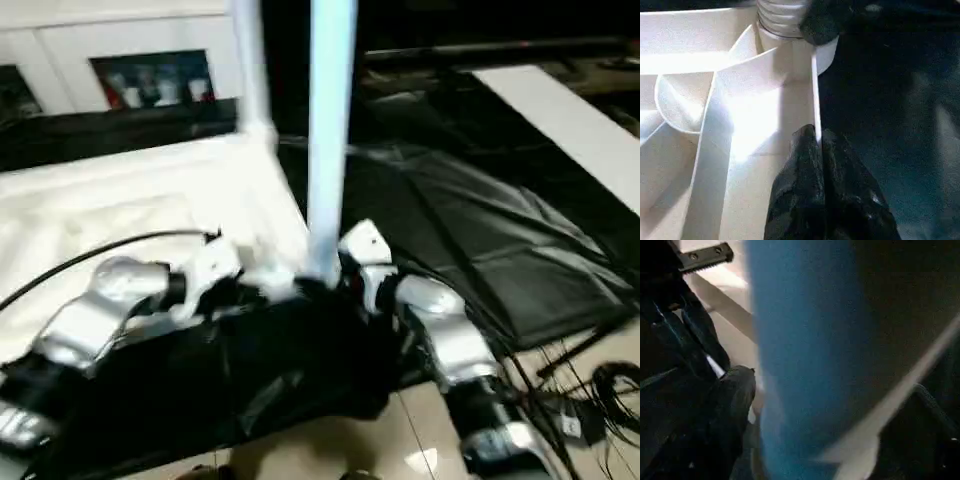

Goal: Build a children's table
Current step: Rotate leg to tighten

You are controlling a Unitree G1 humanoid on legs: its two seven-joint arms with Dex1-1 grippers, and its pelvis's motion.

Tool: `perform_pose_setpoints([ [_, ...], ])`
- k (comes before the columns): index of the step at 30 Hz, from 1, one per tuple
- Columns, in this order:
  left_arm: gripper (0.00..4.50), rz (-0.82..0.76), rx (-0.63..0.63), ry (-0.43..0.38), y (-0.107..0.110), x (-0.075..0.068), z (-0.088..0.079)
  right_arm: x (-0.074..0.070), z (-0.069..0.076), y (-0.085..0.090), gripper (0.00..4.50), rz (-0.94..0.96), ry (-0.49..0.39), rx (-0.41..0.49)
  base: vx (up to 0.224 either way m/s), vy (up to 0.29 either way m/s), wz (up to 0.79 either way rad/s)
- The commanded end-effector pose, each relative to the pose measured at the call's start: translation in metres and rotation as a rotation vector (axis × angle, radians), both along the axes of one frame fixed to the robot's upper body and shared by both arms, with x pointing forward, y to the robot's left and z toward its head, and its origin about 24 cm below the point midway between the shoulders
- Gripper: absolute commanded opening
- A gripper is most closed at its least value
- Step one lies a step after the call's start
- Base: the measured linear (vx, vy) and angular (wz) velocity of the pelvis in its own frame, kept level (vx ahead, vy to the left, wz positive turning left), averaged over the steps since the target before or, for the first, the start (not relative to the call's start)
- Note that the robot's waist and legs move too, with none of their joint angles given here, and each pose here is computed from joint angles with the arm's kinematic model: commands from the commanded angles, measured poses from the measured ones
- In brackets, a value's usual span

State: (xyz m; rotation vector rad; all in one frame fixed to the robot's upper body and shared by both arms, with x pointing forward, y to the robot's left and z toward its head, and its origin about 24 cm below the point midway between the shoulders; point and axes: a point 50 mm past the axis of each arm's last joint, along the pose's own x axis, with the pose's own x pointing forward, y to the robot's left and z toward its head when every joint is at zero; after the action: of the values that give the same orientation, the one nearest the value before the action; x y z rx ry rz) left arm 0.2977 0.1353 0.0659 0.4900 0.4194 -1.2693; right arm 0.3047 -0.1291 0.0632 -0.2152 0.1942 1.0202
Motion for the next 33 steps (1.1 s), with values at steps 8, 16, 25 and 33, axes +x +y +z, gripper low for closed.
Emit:
perform_pose_setpoints([
  [8,0.00,-0.066,-0.007,0.045,0.004,-0.010,-0.006,-0.011,-0.002,0.002,3.87,0.098,0.032,0.004,0.000,0.000,0.00],
  [16,0.00,-0.061,-0.007,0.044,0.006,-0.009,-0.005,-0.010,-0.003,0.000,3.54,0.080,0.040,0.008,0.000,0.000,0.00],
  [25,0.00,-0.061,-0.005,0.045,0.007,-0.008,-0.005,-0.010,-0.008,-0.002,2.82,0.082,0.040,-0.025,0.000,0.000,0.00],
  [33,0.00,0.018,-0.009,0.041,0.005,-0.001,-0.008,-0.003,-0.021,-0.004,2.72,-0.076,0.076,-0.027,0.000,0.000,0.00],
])
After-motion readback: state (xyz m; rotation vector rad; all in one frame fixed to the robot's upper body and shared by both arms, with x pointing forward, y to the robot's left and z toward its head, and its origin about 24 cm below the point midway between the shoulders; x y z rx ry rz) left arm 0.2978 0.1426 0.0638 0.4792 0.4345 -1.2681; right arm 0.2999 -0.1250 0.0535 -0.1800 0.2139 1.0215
